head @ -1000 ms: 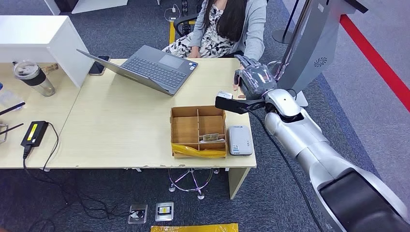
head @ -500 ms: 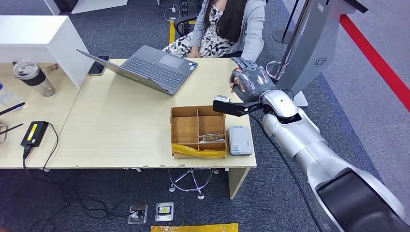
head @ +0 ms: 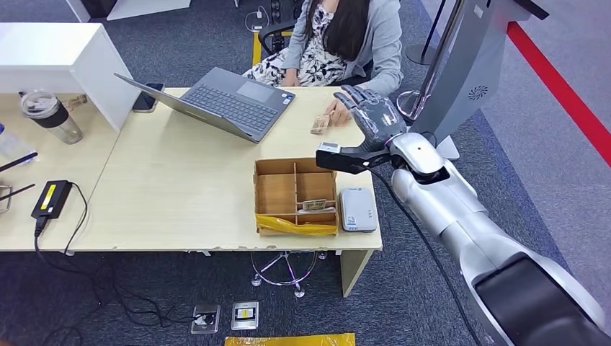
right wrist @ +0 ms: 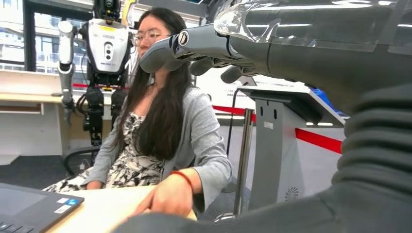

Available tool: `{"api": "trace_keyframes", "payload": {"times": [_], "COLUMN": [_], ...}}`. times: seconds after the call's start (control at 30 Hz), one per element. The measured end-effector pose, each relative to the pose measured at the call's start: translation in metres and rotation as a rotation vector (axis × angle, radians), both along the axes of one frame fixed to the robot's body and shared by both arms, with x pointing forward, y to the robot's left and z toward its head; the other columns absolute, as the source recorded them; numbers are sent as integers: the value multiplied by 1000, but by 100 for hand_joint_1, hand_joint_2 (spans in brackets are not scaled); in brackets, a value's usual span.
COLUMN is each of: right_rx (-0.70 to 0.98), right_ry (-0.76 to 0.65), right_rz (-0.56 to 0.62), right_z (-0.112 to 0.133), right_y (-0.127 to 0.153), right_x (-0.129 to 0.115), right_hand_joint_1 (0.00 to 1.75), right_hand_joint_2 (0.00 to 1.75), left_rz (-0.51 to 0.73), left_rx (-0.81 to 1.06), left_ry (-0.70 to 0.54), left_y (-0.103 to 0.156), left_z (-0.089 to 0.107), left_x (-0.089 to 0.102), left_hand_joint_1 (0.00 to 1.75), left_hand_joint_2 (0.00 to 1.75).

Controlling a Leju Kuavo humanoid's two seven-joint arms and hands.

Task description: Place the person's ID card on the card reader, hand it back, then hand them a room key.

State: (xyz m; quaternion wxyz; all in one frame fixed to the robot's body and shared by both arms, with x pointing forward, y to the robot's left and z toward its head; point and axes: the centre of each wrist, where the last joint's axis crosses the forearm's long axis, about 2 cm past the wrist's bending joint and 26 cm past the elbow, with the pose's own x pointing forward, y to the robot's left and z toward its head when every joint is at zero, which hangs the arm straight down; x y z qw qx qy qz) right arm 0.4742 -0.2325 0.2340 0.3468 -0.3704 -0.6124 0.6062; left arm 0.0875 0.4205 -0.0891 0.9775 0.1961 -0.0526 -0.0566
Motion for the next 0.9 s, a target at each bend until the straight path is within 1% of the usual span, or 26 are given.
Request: {"api": "trace_keyframes", "payload": {"times": [0.13, 0.3, 0.43, 0.57, 0.7, 0.8, 0.9], "right_rx": [43, 136, 246, 347, 402, 439, 453], "right_ry": [27, 90, 117, 126, 137, 167, 169], "right_rz": [-34, -78, -118, -144, -145, -140, -128], "right_z": [4, 13, 20, 25, 25, 23, 24], "right_y": [-3, 3, 1, -8, -17, -18, -15], "right_x": [-4, -15, -33, -58, -86, -108, -123], "right_hand_joint_1": [0, 0, 0, 0, 0, 0, 0], "right_hand_joint_2": [0, 0, 0, 0, 175, 175, 175], "left_rz": [3, 24, 38, 64, 77, 95, 95], "left_rx": [6, 29, 25, 31, 30, 41, 37], "left_ry": [8, 5, 8, 19, 33, 30, 30], "left_y": [1, 2, 2, 2, 2, 1, 0], "left_z": [0, 0, 0, 0, 0, 0, 0], "left_x": [-1, -1, -2, -2, -3, -3, -2], "left_hand_joint_1": [0, 0, 0, 0, 0, 0, 0], "left_hand_joint_2": [0, 0, 0, 0, 0, 0, 0]}}
